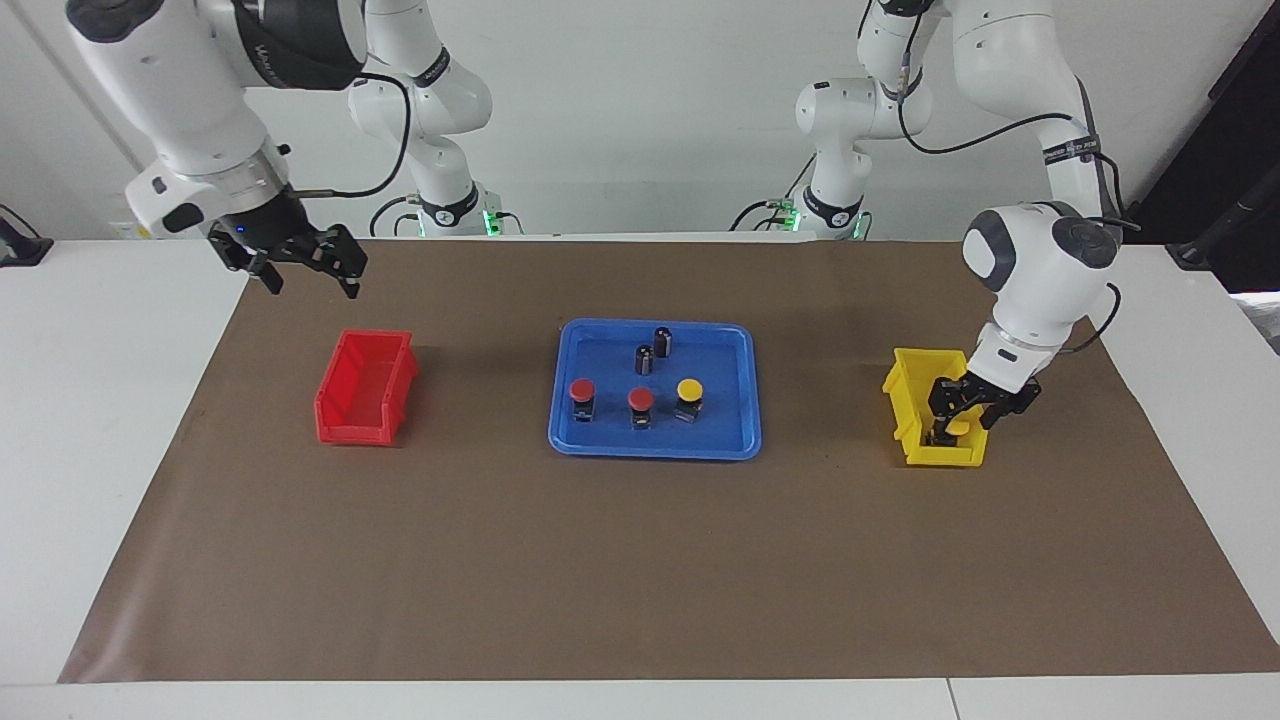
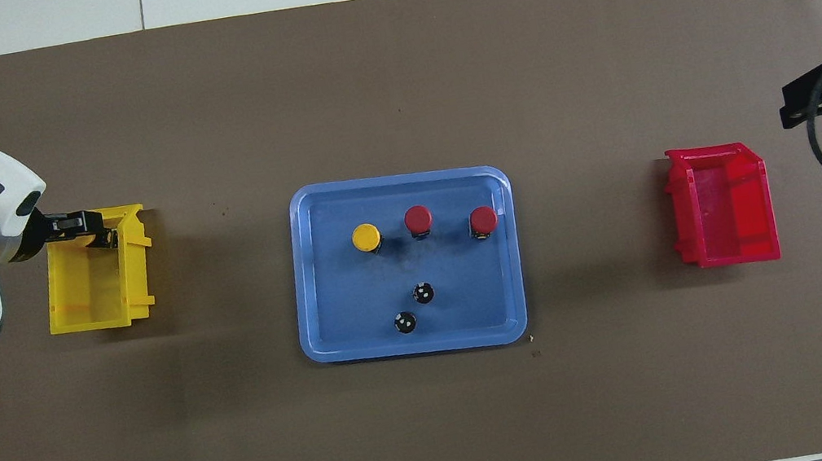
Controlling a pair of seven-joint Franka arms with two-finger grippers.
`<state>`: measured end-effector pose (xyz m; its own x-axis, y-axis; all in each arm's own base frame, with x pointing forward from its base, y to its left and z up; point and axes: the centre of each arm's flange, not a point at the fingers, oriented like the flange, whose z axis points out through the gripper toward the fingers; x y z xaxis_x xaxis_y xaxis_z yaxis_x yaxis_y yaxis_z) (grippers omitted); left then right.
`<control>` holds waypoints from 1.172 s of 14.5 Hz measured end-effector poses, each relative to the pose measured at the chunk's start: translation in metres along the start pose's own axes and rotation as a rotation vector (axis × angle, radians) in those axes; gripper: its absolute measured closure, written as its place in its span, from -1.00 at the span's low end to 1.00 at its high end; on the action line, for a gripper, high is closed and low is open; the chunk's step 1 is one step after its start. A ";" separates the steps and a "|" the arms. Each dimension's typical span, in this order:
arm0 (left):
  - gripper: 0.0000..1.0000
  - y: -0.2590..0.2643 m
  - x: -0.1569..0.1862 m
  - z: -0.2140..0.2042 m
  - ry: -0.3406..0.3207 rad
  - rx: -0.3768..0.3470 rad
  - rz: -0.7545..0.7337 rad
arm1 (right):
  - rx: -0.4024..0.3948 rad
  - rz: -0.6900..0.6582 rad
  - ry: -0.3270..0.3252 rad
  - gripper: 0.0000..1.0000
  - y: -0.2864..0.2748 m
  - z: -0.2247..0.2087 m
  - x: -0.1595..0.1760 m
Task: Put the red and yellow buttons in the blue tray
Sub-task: 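Grasp the second yellow button with the left gripper while the right gripper withdraws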
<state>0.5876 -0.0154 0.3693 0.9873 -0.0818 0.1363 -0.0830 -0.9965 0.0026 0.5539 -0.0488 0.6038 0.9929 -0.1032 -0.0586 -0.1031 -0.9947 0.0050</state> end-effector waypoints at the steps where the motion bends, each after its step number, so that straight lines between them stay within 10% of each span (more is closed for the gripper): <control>1: -0.44 0.001 0.000 0.000 -0.001 0.000 0.002 | 0.001 -0.005 0.001 -1.00 0.013 0.000 0.000; 17: -0.38 0.006 0.000 -0.003 -0.035 -0.005 0.009 | -0.057 -0.032 0.001 -1.00 0.016 -0.008 -0.007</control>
<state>0.5871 -0.0209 0.3729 0.9906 -0.0916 0.1018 -0.0927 -0.9957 0.0067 0.5460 -0.0636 0.6118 0.9957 -0.0714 -0.0589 -0.0678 -0.9959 0.0604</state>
